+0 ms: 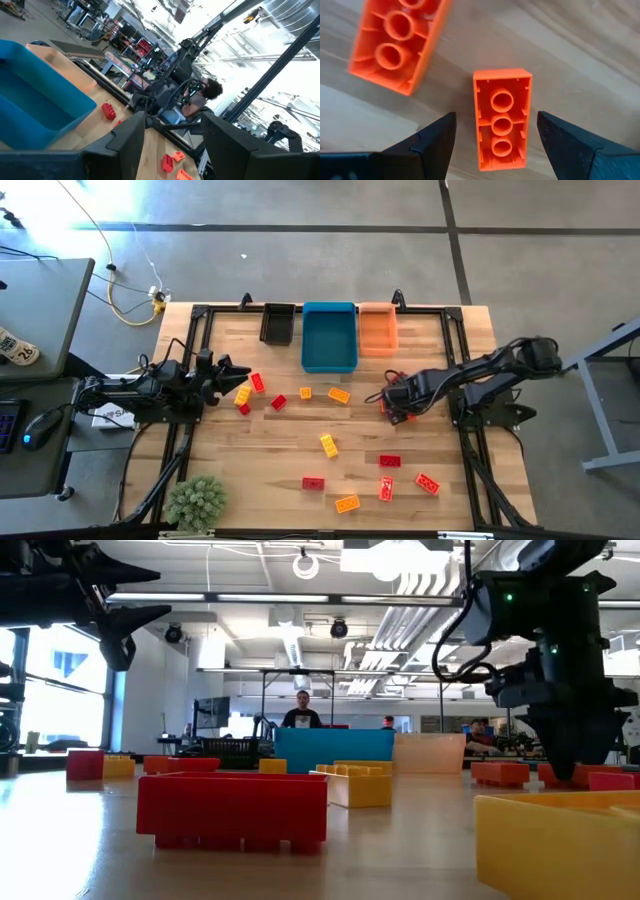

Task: Sort & place blocks by color
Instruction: Put the orange game piece into the orange bin

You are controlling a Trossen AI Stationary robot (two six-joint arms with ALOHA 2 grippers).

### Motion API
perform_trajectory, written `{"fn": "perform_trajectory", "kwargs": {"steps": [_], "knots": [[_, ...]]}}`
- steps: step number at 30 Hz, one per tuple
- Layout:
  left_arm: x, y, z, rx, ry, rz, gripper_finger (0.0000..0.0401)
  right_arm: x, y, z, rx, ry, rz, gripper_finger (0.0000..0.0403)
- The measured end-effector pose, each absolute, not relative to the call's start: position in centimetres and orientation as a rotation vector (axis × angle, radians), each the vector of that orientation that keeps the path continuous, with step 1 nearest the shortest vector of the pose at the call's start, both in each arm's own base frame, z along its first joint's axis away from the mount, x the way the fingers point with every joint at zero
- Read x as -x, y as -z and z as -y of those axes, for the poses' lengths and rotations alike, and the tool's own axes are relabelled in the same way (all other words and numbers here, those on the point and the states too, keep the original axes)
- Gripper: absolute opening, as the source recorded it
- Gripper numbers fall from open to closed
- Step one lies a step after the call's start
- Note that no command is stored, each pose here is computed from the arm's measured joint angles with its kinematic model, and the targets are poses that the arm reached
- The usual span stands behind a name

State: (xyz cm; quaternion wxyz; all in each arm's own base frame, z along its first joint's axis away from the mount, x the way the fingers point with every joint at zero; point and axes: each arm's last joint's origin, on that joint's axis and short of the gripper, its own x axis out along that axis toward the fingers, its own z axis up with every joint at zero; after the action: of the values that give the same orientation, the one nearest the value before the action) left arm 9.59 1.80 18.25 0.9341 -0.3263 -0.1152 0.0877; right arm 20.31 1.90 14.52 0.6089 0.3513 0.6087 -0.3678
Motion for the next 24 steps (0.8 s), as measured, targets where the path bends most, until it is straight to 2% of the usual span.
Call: {"fn": "perform_trajectory", "kwargs": {"steps": [5, 8, 11, 16, 24], "knots": [[-9.6, -18.2, -1.8, 0.667, -0.185, 0.237, 0.0184, -20.5, -13.8, -2.3, -0.807, 0.880, -1.430, 0.0265], [-9.6, -18.2, -1.8, 0.667, -0.188, 0.238, 0.0184, -20.6, -13.7, -2.3, -0.819, 0.889, -1.428, 0.0250], [-9.6, -18.3, -1.8, 0.667, -0.188, 0.239, 0.0184, -20.6, -13.7, -2.3, -0.839, 0.895, -1.418, 0.0210], [-9.6, -18.3, -1.8, 0.668, -0.187, 0.239, 0.0184, -20.7, -13.8, -2.4, -0.876, 0.909, -1.411, 0.0115], [-9.6, -18.3, -1.8, 0.667, -0.184, 0.247, 0.0184, -21.9, -15.0, -2.5, -0.907, 0.881, -1.378, 0.0110]]}}
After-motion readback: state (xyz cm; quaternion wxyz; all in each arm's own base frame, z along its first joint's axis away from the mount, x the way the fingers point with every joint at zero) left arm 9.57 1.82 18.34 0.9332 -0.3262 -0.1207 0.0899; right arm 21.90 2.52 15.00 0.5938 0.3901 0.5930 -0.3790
